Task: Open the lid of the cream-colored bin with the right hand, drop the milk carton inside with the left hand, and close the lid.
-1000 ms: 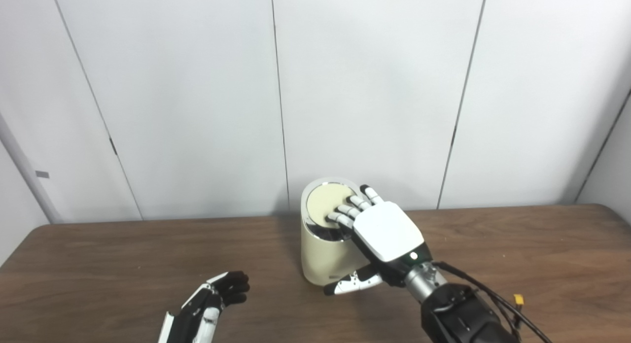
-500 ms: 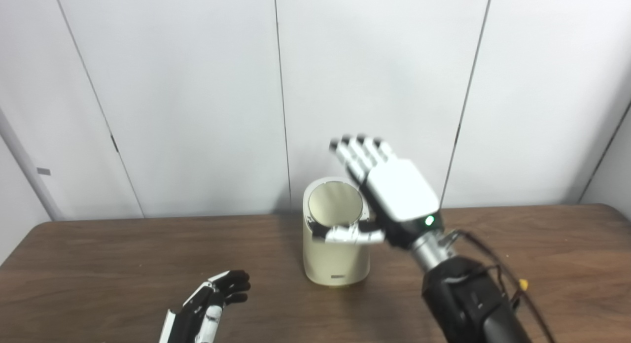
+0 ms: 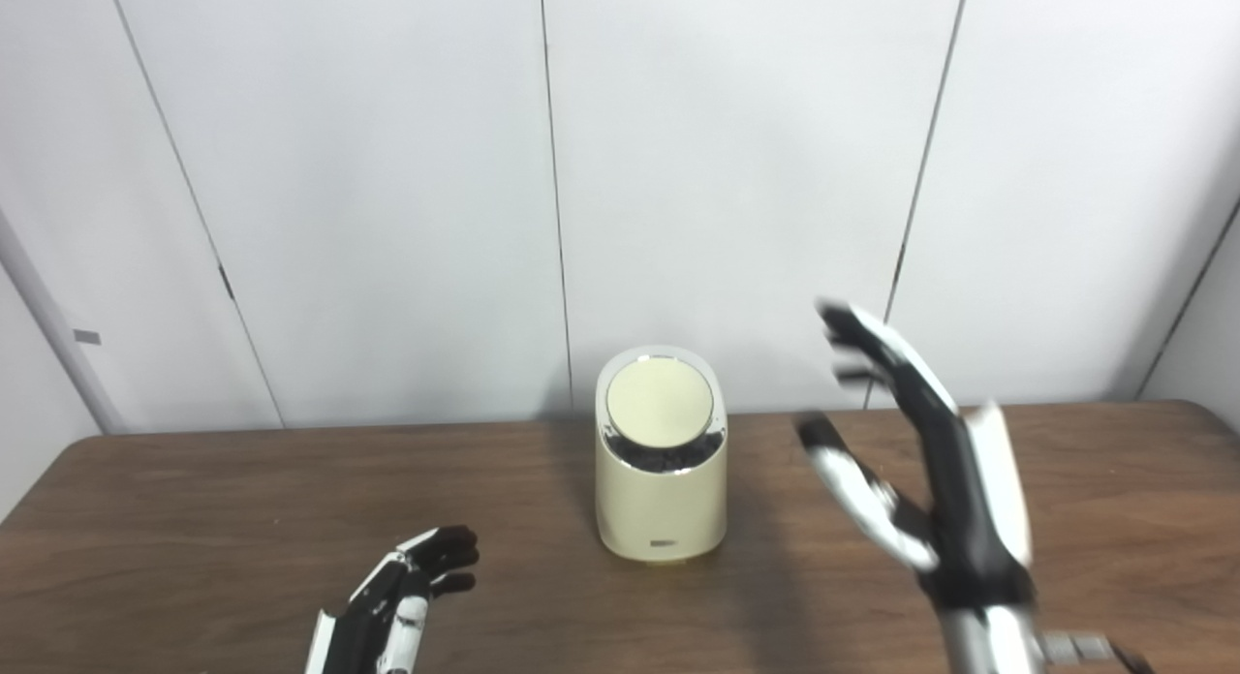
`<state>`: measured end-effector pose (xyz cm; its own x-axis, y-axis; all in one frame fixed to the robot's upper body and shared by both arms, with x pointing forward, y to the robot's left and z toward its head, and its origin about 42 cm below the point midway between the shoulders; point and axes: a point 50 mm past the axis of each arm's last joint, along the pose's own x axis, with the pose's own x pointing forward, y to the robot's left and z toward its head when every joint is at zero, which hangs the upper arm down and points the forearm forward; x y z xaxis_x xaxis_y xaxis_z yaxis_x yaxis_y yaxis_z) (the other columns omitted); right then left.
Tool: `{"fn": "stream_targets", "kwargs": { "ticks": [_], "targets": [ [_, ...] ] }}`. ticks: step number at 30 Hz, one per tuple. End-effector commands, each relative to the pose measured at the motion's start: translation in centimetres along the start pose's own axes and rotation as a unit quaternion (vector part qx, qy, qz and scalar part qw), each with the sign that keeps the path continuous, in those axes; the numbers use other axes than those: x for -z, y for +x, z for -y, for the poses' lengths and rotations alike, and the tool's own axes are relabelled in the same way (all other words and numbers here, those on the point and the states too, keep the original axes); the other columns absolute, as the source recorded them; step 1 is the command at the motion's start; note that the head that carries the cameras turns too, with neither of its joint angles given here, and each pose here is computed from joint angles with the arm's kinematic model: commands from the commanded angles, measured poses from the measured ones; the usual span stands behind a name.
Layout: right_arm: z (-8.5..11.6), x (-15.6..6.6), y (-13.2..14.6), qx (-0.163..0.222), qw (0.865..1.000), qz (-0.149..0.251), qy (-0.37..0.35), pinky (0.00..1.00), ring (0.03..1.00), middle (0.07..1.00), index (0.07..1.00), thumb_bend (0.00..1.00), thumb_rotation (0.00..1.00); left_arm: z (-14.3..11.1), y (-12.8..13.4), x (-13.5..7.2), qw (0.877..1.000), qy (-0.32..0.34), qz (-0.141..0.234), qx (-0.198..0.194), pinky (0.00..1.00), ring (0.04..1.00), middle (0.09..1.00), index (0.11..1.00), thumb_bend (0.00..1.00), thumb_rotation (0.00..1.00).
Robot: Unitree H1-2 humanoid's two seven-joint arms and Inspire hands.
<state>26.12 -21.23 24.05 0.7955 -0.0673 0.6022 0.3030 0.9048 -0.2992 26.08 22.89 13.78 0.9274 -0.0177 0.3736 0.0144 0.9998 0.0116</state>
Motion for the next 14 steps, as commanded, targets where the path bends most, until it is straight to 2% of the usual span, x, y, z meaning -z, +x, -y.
{"fn": "stream_targets", "kwargs": {
  "ticks": [1, 5, 8, 9, 11, 14],
  "targets": [
    [0.5, 0.4, -0.9, 0.013, 0.999, -0.009, 0.04, 0.6, 0.712, 0.737, 0.701, 0.28, 0.38, -0.2, 0.5, -1.3, 0.999, 0.008, 0.041, 0.002, 0.71, 0.77, 0.782, 0.769, 0.18, 0.69],
    [0.8, 2.3, -3.6, 0.026, 0.996, -0.064, 0.063, 0.59, 0.702, 0.724, 0.685, 0.29, 0.32, -0.3, 0.4, -1.4, 0.999, 0.007, 0.039, 0.002, 0.71, 0.775, 0.784, 0.774, 0.18, 0.61],
    [0.7, 3.5, -5.2, 0.028, 0.992, -0.088, 0.088, 0.61, 0.709, 0.729, 0.699, 0.27, 0.36, -0.4, 0.3, -1.5, 0.999, 0.007, 0.038, 0.003, 0.7, 0.77, 0.781, 0.772, 0.21, 0.47],
    [0.7, 3.9, -5.6, 0.026, 0.991, -0.093, 0.091, 0.62, 0.715, 0.732, 0.697, 0.26, 0.32, -0.4, 0.2, -1.5, 0.999, 0.009, 0.038, 0.004, 0.7, 0.766, 0.779, 0.771, 0.22, 0.44],
    [0.8, 4.5, -6.3, 0.019, 0.99, -0.108, 0.089, 0.63, 0.725, 0.739, 0.703, 0.25, 0.32, -0.4, 0.1, -1.6, 0.999, 0.008, 0.037, 0.003, 0.69, 0.756, 0.772, 0.767, 0.22, 0.4],
    [0.9, 5.3, -7.3, 0.015, 0.988, -0.133, 0.082, 0.66, 0.735, 0.74, 0.707, 0.25, 0.32, -0.5, -0.1, -1.5, 0.999, 0.012, 0.031, 0.002, 0.69, 0.751, 0.766, 0.761, 0.22, 0.4]
  ]
}}
